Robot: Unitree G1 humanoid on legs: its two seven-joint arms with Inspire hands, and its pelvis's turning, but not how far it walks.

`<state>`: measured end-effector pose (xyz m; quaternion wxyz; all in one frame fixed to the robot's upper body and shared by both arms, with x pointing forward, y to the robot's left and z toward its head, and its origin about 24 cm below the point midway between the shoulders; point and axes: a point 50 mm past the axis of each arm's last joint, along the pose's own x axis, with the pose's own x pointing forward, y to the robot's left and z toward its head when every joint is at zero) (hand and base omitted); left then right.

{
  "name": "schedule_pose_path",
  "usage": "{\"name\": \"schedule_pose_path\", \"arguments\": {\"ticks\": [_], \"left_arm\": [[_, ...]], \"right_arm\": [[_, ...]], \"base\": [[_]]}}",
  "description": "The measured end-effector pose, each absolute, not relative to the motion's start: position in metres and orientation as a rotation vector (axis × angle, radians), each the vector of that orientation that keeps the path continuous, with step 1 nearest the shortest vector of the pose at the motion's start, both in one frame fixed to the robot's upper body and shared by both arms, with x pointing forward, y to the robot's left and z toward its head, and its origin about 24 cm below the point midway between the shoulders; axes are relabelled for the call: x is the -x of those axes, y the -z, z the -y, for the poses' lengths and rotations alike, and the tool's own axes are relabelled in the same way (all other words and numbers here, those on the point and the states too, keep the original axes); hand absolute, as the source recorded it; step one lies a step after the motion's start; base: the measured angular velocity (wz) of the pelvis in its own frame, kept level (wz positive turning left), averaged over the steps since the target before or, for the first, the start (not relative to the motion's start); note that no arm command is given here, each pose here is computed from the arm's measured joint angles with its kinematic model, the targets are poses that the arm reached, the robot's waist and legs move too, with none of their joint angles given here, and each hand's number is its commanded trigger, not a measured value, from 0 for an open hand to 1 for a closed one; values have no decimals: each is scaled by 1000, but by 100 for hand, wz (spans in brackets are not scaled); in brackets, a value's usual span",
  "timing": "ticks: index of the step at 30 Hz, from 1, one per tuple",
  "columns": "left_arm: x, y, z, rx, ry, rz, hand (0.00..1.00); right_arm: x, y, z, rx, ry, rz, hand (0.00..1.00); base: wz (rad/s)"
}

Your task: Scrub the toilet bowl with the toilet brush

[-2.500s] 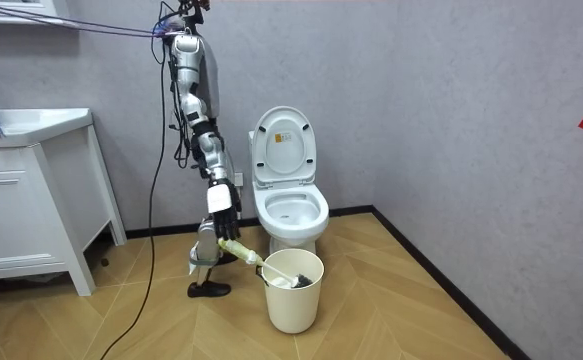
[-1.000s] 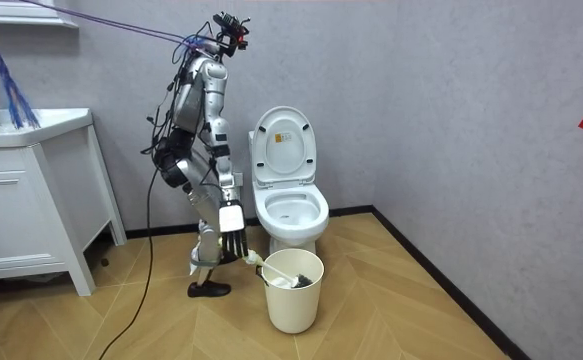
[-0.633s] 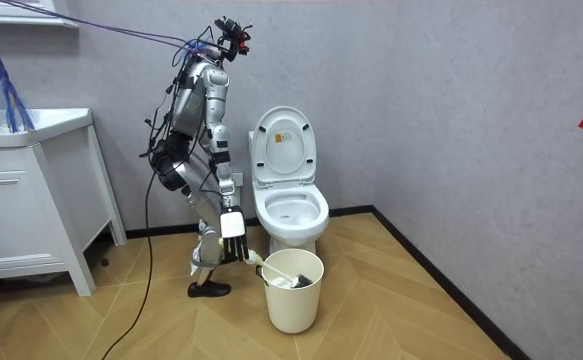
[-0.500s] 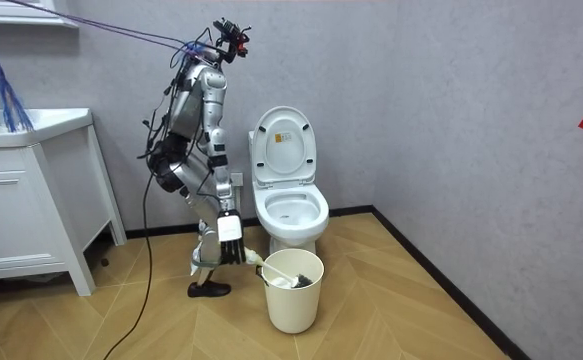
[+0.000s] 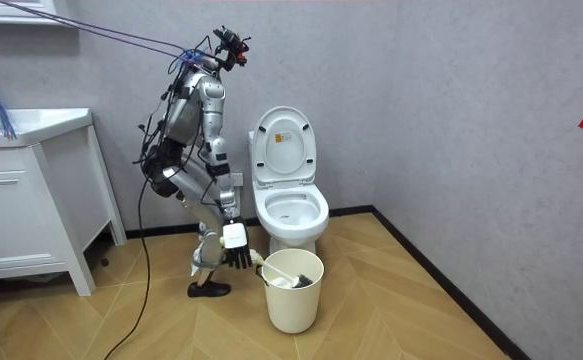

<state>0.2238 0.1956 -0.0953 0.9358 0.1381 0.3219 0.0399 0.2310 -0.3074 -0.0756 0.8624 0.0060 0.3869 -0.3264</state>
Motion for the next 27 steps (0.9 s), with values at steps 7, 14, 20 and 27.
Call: {"name": "schedule_pose_path", "arguments": {"ticks": [7,14,20,27], "left_arm": [[-225,94,-196,-286,-75,-660,0],[-224,90,-200,-304,-64,-641,0],[-219,92,-205,-313,-71,-653,0],[-216,92,-208,-308,-77,-659,0]], "right_arm": [[-231,76,308,-43,685,-811,59],[-227,75,313,-36,699,-820,100],[-224,77,315,-48,699,-826,100],[-216,81,318,-78,711,-846,100]], "base": [[7],[7],[0],[-1]]}}
